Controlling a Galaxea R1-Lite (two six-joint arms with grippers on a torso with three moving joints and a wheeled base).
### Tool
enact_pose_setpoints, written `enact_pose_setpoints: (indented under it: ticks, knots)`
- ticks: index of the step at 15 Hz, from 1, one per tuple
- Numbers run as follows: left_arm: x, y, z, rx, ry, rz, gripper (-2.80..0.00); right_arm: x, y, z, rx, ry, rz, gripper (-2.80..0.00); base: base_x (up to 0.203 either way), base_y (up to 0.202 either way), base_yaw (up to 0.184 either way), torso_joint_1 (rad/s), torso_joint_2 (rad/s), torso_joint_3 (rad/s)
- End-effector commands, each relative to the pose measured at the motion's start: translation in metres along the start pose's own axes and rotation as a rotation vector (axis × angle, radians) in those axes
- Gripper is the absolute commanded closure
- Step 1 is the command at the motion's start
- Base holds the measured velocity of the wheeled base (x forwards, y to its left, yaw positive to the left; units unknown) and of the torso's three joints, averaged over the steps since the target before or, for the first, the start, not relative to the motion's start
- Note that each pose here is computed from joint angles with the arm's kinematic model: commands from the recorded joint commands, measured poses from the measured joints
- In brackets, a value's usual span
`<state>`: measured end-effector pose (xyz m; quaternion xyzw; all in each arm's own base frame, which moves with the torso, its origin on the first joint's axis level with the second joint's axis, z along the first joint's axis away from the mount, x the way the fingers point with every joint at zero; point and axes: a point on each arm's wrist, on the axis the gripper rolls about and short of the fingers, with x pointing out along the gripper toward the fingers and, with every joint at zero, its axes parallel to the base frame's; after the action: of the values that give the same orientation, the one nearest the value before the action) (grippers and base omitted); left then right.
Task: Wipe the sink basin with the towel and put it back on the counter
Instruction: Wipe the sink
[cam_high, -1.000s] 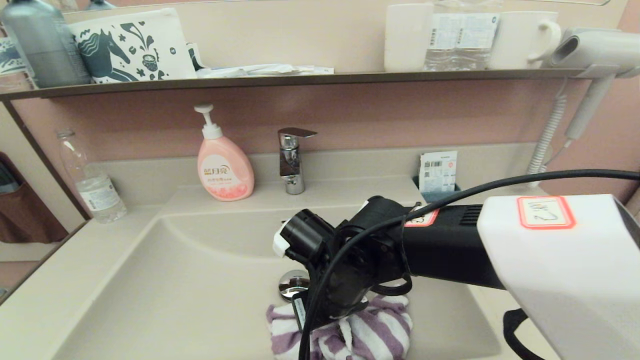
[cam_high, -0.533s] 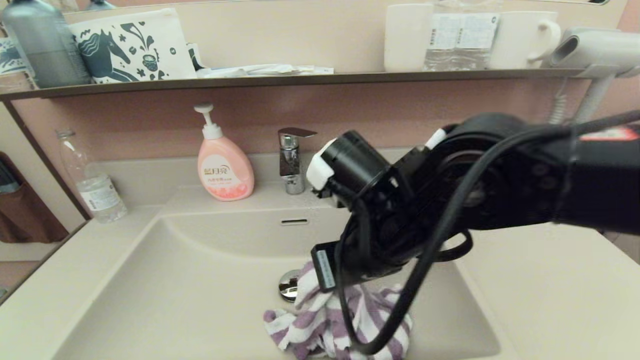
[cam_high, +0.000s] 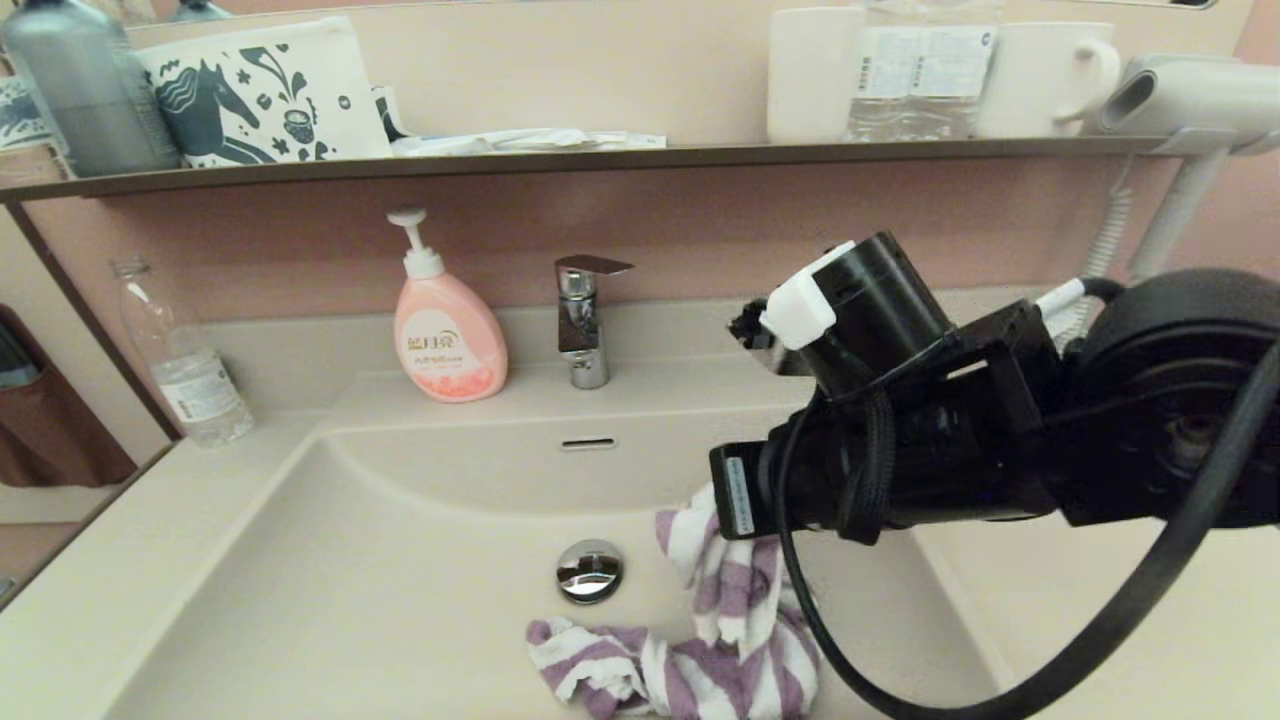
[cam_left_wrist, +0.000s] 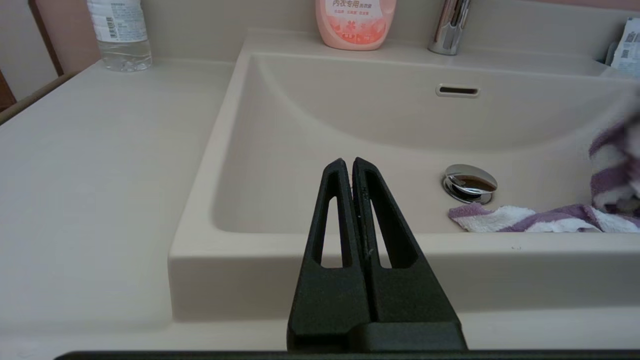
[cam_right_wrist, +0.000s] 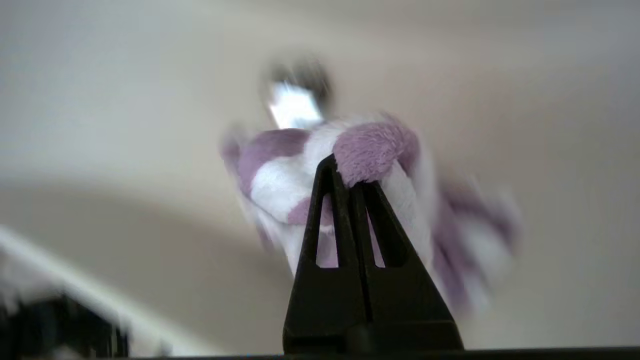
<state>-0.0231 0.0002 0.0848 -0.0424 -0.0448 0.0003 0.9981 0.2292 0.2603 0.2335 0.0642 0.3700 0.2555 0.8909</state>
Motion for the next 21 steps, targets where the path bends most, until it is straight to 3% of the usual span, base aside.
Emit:
enact_pose_setpoints:
  ticks: [1,5,7,9,13,21]
  knots:
    - [0.000,0.000,0.000,-0.001,-0.001,0.000,0.00,0.019,0.014,0.007,0.019,-0.243,0.116,0.00,0.000,0.000,0.000,0.000,0.00,0.000]
    - [0.000,0.000,0.000,-0.001,-0.001,0.000,0.00,0.107,0.030,-0.012,-0.134,-0.363,0.051,0.00,0.000,0.000,0.000,0.000,0.00,0.000]
    - [0.000,0.000,0.000,-0.001,-0.001,0.000,0.00,0.117,0.029,-0.006,-0.247,-0.410,0.020,0.00,0.000,0.000,0.000,0.000,0.00,0.000]
    - [0.000,0.000,0.000,0.000,-0.001,0.000,0.00,0.130,0.015,-0.006,-0.320,-0.395,-0.036,0.00,0.000,0.000,0.000,0.000,0.00,0.000]
    - [0.000,0.000,0.000,0.000,-0.001,0.000,0.00,0.155,0.004,-0.016,-0.367,-0.365,-0.130,0.00,0.000,0.000,0.000,0.000,0.00,0.000]
    - [0.000,0.000,0.000,0.000,-0.001,0.000,0.00,0.190,0.002,-0.008,-0.422,-0.388,-0.178,0.00,0.000,0.000,0.000,0.000,0.00,0.000]
